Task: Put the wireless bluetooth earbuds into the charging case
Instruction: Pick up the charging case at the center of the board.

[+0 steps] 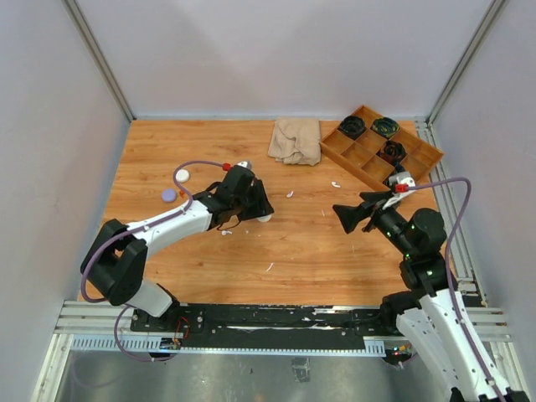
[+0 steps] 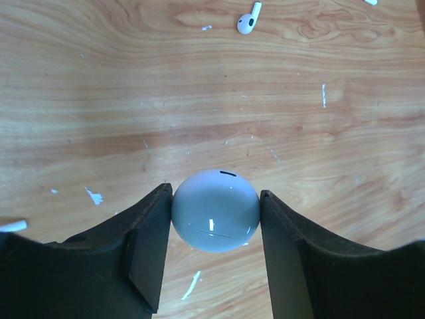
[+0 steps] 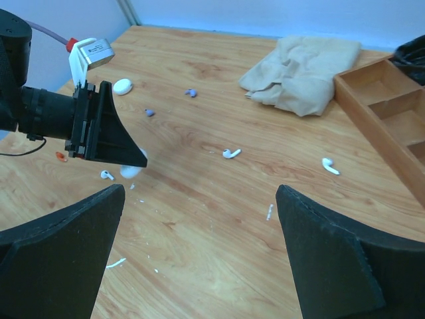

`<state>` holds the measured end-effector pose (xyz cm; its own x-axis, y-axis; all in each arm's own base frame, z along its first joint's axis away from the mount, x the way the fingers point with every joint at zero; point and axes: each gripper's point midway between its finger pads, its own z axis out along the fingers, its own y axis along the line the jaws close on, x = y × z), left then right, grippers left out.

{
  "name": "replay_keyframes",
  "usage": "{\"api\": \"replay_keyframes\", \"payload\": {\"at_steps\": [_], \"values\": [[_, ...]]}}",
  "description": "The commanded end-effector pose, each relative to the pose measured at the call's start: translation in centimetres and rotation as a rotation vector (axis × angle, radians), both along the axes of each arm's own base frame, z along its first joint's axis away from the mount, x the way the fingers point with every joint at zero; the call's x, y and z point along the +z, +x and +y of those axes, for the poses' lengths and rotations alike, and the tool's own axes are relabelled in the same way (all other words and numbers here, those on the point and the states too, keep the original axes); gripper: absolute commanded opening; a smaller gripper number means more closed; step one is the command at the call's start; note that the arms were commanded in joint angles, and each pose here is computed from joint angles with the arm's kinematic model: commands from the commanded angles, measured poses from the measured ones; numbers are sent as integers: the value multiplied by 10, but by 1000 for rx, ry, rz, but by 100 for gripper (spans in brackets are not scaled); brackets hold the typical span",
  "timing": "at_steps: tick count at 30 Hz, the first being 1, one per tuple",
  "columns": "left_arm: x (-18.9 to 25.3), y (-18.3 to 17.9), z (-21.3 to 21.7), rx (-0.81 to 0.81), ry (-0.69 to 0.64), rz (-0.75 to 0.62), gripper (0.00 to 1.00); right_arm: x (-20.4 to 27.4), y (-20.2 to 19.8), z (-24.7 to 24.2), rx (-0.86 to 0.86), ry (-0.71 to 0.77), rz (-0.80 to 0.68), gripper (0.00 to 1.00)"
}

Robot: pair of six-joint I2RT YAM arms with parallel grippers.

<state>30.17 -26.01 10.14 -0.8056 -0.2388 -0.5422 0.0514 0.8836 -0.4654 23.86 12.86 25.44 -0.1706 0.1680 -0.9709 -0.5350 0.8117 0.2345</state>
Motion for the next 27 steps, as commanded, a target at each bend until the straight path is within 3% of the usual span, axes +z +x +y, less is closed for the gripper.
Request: {"api": "replay_keyframes", "payload": {"at_steps": [1, 17, 27], "values": [[14, -1, -16, 107, -171, 44, 33, 15, 8, 28, 86, 58, -77, 99], [34, -5, -13, 411, -511, 143, 33, -25, 28, 109, 154, 28, -102, 100], [47, -11, -4, 534, -694, 176, 33, -40, 31, 152, 206, 57, -83, 88]]}}
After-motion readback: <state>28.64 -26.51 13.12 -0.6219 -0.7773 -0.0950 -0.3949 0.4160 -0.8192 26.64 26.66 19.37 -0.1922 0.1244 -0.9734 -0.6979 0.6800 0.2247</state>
